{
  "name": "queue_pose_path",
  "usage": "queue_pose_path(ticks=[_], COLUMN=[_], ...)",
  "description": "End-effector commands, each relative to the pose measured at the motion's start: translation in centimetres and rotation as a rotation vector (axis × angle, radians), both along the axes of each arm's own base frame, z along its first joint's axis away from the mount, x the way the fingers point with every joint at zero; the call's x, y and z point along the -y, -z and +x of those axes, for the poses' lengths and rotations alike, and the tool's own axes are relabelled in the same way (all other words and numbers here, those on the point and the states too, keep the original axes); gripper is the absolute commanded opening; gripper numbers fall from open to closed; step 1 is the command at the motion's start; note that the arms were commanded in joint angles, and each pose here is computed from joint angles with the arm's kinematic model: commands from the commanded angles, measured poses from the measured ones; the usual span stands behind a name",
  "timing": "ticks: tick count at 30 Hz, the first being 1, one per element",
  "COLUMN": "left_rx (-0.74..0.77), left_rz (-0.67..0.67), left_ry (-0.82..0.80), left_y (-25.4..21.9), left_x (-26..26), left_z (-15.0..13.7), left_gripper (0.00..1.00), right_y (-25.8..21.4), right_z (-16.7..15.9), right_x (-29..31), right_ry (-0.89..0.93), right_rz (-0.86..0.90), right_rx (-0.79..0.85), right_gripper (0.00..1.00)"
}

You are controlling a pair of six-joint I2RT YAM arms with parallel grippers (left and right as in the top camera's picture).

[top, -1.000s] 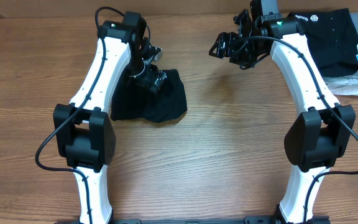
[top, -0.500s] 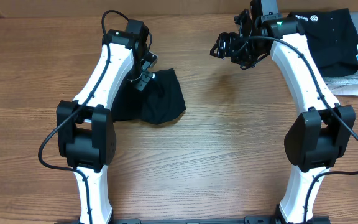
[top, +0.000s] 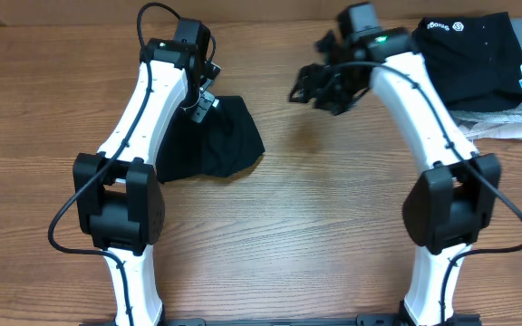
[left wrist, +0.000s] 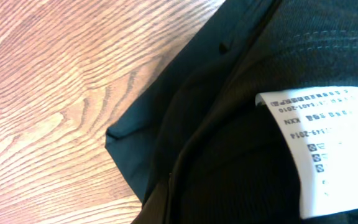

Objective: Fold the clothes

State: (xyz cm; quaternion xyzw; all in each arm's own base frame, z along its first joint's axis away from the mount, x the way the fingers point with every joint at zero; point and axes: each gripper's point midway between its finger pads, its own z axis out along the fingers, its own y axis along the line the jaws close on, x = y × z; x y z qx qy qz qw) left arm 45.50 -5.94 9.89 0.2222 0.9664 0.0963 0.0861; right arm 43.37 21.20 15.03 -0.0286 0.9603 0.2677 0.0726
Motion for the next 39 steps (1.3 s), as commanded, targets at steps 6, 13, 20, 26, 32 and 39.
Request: queue_pose_path(ticks=[6, 13, 20, 26, 32, 39], left_rx=[0.042, 0.034, 0.034, 0.047, 0.073, 0.09], left_rz=[-0.11, -0.182, -0.184, -0.185, -0.172, -0.16], left_ry=[-0.031, -0.044, -0.044, -0.046, -0.055, -0.132], left_y=[-1.7, -1.6, -1.6, -1.7, -1.9, -1.9], left_x=[-0.9, -0.7, -0.7, -0.9, -1.4, -5.2], left_z=[0.8, 0.9, 0.9, 1.2, 1.8, 2.2], left_gripper=[0.04, 0.04, 0.04, 0.04, 0.04, 0.04], right_y=[0.1, 2.5, 4.1, 4.0, 4.7, 3.9], right_z=[-3.7, -4.0, -3.3, -3.1, -4.2, -6.3], right_x=[-9.2, -11.7, -13.6, -13.8, -13.2, -15.1], right_ry=[-0.077, -0.018, 0.015, 0.015, 0.008, -0.113], right_rz=[0.04, -0.014, 0.011, 0.017, -0.019, 0.085], right_rx=[0.027, 0.071, 0.147, 0.164, 0.114, 0.061], right_gripper=[0.55, 0.51, 0.59, 0.5, 0.04, 0.04])
